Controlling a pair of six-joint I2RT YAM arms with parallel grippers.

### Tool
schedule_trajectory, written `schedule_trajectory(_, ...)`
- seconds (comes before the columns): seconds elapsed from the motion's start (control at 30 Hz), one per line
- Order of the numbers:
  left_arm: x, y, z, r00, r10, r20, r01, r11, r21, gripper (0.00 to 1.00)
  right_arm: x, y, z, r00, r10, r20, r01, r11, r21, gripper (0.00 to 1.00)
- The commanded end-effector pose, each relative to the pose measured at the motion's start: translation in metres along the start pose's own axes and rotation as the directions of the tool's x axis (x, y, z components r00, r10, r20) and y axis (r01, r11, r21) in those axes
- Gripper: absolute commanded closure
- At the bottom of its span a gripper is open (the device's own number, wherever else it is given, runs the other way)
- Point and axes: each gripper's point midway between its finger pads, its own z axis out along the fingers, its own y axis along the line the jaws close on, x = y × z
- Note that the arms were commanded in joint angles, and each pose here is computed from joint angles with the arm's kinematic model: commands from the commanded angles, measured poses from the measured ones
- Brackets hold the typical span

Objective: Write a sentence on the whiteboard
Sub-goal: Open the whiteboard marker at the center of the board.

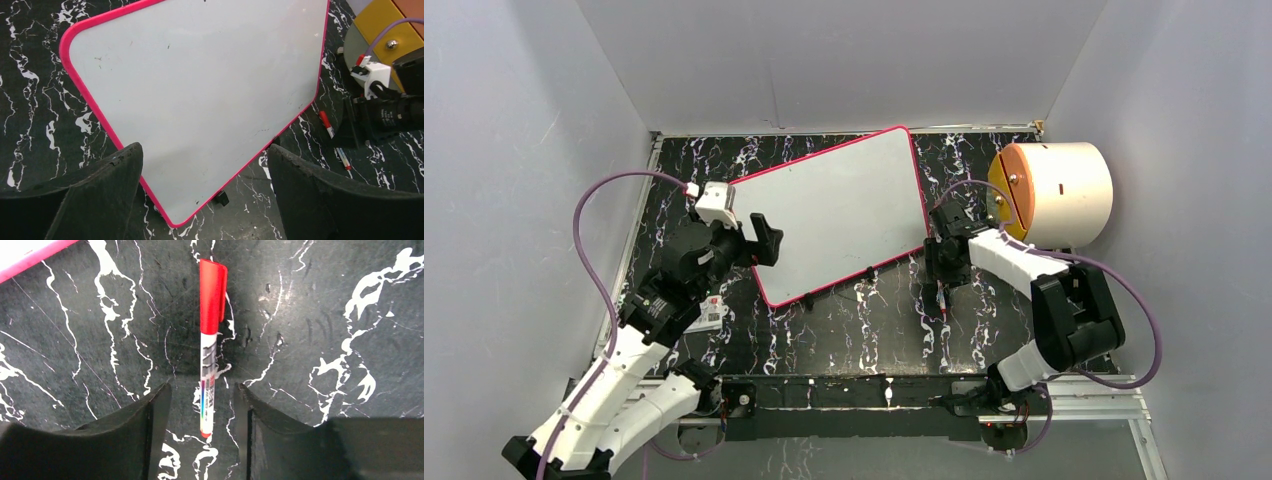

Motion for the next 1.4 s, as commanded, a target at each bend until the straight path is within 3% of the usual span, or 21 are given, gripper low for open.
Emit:
schedule_trajectory(0.0, -0.004, -0.008, 0.005, 0.999, -0.053, 0.008, 0.052, 0.995, 0.087, 0.09, -0.009, 0.007, 0.008, 0.999, 0.014, 0.030, -0.015, 1.000, 0.010, 0.46)
schedule_trajectory(0.3, 0.000, -0.016, 0.009, 0.994, -0.106, -0.018, 0.108, 0.978, 0.176, 0.10, 0.012, -0.003, 0.026, 1.000, 0.021, -0.022, -0.019, 0.997, 0.071, 0.64)
schedule_trajectory(0.63, 0.011, -0.040, 0.014, 0.985, -0.138, -0.100, 0.161, 0.945, 0.286, 0.10, 0.011, -0.001, 0.013, 0.999, -0.024, 0.040, 0.021, 0.995, 0.095, 0.98)
schedule_trajectory(0.9, 0.023, -0.056, 0.017, 0.947, -0.228, -0.226, 0.293, 0.901, 0.319, 0.11, -0.006, 0.042, -0.026, 0.967, -0.132, 0.220, 0.161, 0.980, -0.120, 1.00)
schedule_trajectory(1.07, 0.026, -0.064, 0.018, 0.907, -0.313, -0.281, 0.395, 0.865, 0.310, 0.13, -0.021, 0.078, -0.062, 0.905, -0.207, 0.372, 0.311, 0.917, -0.248, 1.00)
schedule_trajectory(1.37, 0.036, -0.088, 0.023, 0.847, -0.367, -0.384, 0.496, 0.806, 0.323, 0.15, -0.025, 0.132, -0.101, 0.792, -0.306, 0.529, 0.516, 0.798, -0.311, 1.00)
